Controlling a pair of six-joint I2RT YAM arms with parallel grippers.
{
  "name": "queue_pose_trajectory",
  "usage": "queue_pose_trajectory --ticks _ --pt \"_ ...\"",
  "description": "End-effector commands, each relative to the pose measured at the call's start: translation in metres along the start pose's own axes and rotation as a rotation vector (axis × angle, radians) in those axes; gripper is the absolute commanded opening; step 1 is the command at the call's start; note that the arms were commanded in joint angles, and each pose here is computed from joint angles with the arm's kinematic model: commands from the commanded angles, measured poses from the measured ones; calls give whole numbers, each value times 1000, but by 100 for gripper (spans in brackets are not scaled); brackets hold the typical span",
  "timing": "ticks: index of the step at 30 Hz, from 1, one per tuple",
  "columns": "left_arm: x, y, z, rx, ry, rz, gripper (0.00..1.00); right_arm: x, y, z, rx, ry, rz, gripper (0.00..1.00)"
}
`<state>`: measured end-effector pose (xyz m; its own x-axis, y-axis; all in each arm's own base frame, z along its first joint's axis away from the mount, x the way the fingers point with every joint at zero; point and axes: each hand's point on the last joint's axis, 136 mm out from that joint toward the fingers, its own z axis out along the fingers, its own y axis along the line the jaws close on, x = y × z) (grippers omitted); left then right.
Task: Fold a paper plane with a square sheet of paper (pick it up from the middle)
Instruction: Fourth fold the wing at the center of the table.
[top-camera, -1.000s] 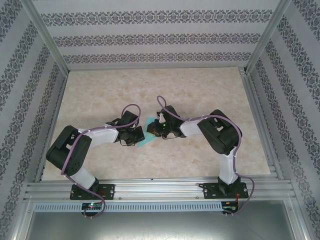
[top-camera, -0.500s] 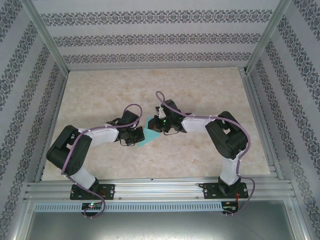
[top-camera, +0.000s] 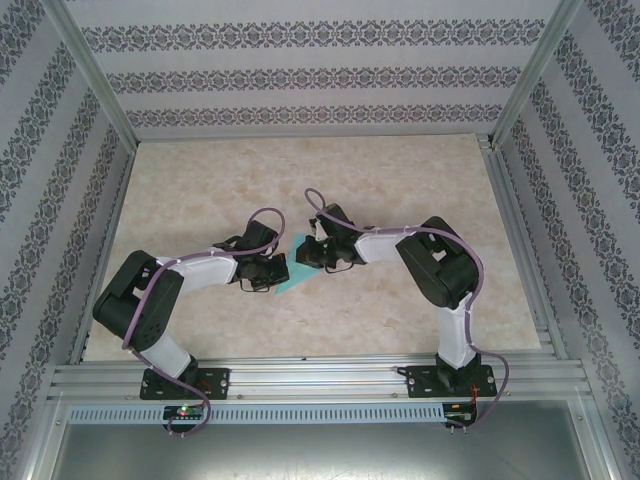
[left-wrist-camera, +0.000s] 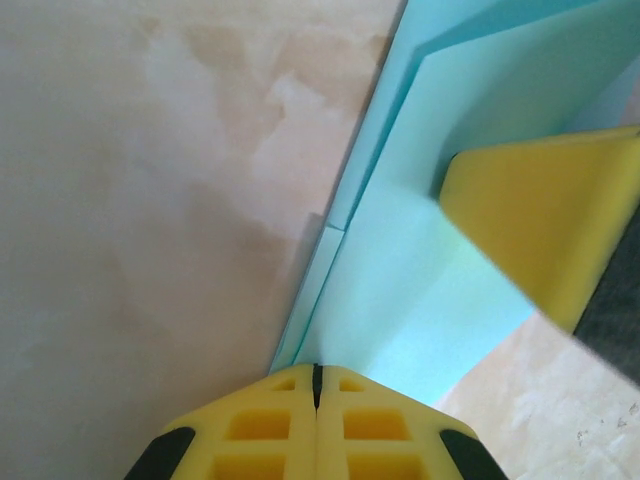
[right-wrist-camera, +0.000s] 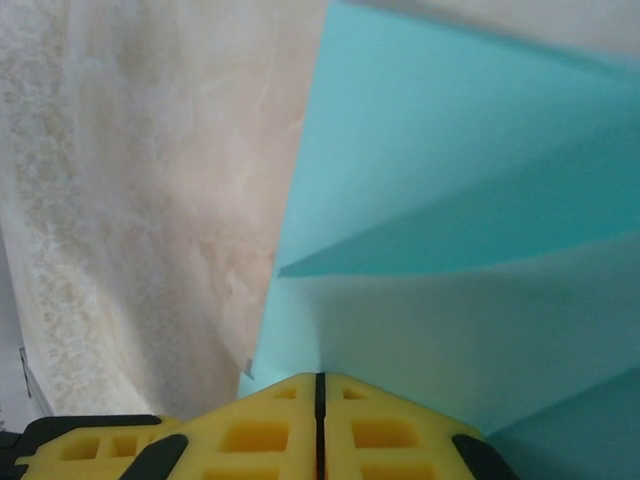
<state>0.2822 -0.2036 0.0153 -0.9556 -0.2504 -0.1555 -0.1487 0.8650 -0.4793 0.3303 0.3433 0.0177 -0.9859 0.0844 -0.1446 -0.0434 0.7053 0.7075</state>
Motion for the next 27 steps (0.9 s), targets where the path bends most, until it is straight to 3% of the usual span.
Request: queue_pose_trajectory --ticks 1,8,14,21,27 --pt "47 77 4 -275 142 -38 2 -30 -44 -7 120 -70 33 10" --pt "54 78 6 -268 171 -24 2 -63 -71 -16 130 -114 111 11" --pt "58 79 5 -264 191 -11 2 -82 -71 -25 127 -138 121 12" --pt "61 72 7 -229 207 -12 2 -98 -38 -50 79 -166 48 13" --pt "64 54 9 -166 218 -61 4 -77 4 -70 3 -169 -18 14"
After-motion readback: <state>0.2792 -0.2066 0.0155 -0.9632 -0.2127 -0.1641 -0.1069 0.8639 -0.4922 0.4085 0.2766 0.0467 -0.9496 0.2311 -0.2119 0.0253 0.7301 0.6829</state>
